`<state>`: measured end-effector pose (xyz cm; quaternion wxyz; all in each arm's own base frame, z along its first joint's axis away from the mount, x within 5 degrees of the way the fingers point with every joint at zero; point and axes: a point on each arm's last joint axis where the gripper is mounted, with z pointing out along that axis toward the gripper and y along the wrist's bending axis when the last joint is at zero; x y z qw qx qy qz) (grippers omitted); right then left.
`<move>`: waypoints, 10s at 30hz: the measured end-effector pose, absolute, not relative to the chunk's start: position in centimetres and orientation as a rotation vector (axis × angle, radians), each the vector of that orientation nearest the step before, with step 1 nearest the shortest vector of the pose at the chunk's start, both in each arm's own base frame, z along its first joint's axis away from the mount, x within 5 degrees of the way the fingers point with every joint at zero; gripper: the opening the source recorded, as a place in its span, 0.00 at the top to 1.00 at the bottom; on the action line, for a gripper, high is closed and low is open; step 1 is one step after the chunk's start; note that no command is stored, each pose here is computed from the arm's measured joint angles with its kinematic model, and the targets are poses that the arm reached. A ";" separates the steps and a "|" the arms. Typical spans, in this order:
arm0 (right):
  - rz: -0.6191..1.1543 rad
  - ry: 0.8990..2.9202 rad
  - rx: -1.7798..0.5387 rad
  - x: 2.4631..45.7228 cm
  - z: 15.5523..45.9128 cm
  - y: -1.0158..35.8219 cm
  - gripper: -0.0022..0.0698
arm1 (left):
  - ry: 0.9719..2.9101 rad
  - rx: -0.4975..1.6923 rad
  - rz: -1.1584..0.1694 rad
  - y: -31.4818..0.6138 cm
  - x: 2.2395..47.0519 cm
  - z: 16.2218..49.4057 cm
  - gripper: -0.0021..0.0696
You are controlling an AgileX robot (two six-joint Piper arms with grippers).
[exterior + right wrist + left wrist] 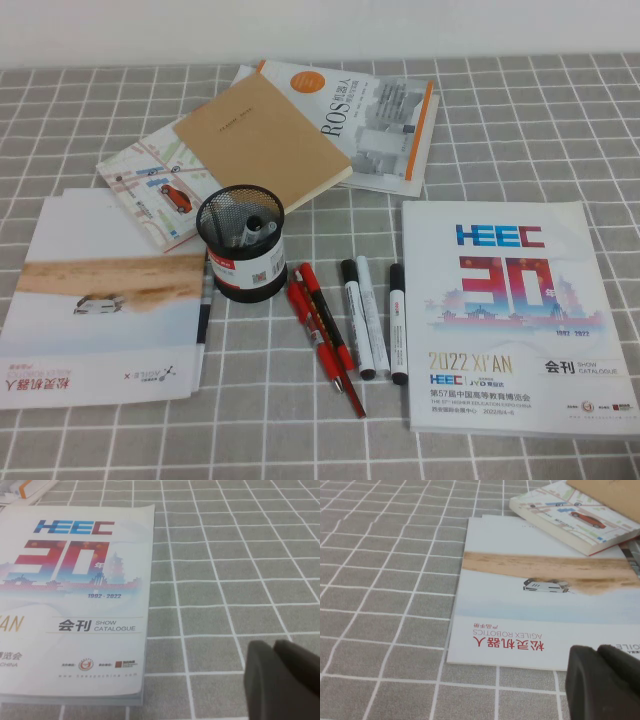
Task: Put the pen into the pen holder
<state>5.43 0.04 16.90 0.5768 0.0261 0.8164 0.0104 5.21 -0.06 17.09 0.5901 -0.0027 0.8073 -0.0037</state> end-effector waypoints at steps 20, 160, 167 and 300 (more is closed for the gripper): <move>0.398 1.806 0.326 5.6 17.7 1.1 0.99 | 1.879 -0.006 -0.009 -0.1 5.2 17.1 0.97; 0.835 1.444 -0.600 33.4 24.0 32.4 0.82 | 1.879 -0.006 -0.009 -0.1 5.2 17.1 0.98; 0.814 1.495 -0.616 34.2 22.3 33.0 0.79 | 1.879 -0.006 -0.009 -0.1 5.2 17.1 0.97; 0.118 1.866 0.013 5.3 17.2 0.7 0.99 | 1.879 -0.006 -0.009 -0.1 5.2 17.1 0.97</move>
